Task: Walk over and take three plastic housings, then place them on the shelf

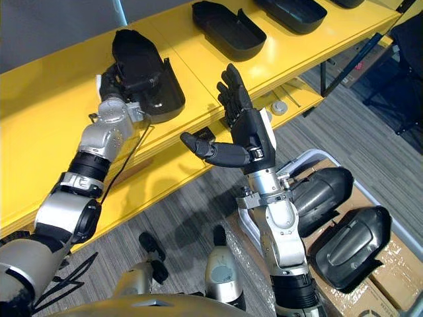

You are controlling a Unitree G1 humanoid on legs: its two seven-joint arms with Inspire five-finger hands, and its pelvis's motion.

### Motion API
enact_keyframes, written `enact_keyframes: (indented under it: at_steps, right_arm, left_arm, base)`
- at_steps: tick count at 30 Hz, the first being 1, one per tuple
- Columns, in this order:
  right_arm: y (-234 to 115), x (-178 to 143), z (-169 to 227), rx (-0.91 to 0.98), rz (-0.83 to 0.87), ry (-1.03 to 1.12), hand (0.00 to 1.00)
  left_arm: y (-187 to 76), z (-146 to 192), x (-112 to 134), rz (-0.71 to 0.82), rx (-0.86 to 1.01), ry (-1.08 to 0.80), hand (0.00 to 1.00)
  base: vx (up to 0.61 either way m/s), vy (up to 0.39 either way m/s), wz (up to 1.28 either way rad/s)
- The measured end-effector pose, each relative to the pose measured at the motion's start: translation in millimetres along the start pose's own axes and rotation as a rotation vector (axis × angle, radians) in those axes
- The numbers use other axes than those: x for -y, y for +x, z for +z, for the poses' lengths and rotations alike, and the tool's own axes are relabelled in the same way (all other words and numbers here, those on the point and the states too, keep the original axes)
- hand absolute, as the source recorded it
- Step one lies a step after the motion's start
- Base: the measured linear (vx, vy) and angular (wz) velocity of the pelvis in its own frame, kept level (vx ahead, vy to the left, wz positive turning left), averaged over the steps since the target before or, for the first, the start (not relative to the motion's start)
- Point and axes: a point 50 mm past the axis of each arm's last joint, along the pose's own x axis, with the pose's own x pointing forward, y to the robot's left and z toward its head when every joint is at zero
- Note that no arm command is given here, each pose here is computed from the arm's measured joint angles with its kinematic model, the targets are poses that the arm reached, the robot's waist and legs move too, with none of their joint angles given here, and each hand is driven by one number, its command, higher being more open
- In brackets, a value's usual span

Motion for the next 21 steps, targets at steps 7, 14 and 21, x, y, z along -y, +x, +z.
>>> enact_keyframes:
  at_steps: [7, 14, 21]
  right_arm:
    - [-9.3, -1.3, -0.2, -0.014, -0.003, 0.042, 1.0]
    - [-24.1, -13.9, -12.2, -0.089, 0.043, 0.095, 1.0]
    - [-36.4, -15.1, -20.9, -0.147, 0.052, 0.109, 1.0]
  left_arm:
    - [18.8, 0.9, -55.9, 0.189, 0.004, 0.265, 1.0]
    - [21.4, 2.6, -68.8, 0.235, -0.01, 0.296, 1.0]
    - [19.9, 16.1, -62.2, 0.194, 0.109, 0.195, 1.0]
  base:
    - [0.05, 0.009, -0.06]
    - [0.05, 0.006, 0.0]
    - [0.0, 0.0, 0.0]
